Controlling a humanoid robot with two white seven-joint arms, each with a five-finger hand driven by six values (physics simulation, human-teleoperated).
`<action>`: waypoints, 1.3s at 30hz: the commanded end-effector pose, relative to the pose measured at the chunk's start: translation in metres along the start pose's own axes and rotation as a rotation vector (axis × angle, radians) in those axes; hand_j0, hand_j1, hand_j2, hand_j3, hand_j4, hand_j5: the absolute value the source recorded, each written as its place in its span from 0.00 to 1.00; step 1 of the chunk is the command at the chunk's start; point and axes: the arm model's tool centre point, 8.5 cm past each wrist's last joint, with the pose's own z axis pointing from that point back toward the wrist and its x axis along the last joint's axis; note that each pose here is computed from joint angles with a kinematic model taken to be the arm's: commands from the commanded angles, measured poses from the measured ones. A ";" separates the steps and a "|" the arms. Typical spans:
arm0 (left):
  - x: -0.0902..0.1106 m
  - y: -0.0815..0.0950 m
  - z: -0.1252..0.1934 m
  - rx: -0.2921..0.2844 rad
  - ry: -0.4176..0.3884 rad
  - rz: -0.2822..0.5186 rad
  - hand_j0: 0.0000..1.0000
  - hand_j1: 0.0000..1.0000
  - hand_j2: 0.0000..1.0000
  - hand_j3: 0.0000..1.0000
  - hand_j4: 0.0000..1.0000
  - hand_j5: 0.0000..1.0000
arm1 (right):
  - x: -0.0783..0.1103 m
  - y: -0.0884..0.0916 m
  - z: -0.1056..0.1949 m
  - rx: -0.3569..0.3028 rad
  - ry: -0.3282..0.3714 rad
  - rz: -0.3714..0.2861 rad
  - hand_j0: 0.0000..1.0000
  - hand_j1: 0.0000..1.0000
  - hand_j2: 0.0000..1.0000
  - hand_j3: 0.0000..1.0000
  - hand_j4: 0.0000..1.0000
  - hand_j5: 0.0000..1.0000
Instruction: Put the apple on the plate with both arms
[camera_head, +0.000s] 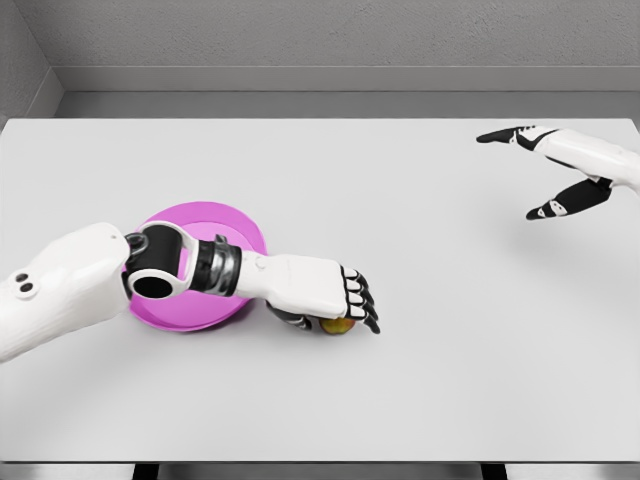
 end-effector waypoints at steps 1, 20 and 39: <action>0.001 0.001 -0.005 0.001 -0.008 0.002 0.88 0.88 0.88 0.88 0.88 0.88 | 0.000 -0.001 0.000 -0.005 -0.001 -0.006 1.00 1.00 1.00 1.00 1.00 1.00; 0.001 0.002 -0.003 -0.001 -0.008 -0.004 0.83 0.83 0.83 0.83 0.83 0.83 | -0.003 -0.001 0.002 -0.008 0.008 -0.010 1.00 1.00 1.00 1.00 1.00 1.00; 0.003 -0.003 -0.003 -0.022 -0.013 0.000 0.64 0.64 0.64 0.64 0.64 0.64 | -0.004 0.000 0.003 -0.005 0.014 -0.012 1.00 1.00 1.00 1.00 1.00 1.00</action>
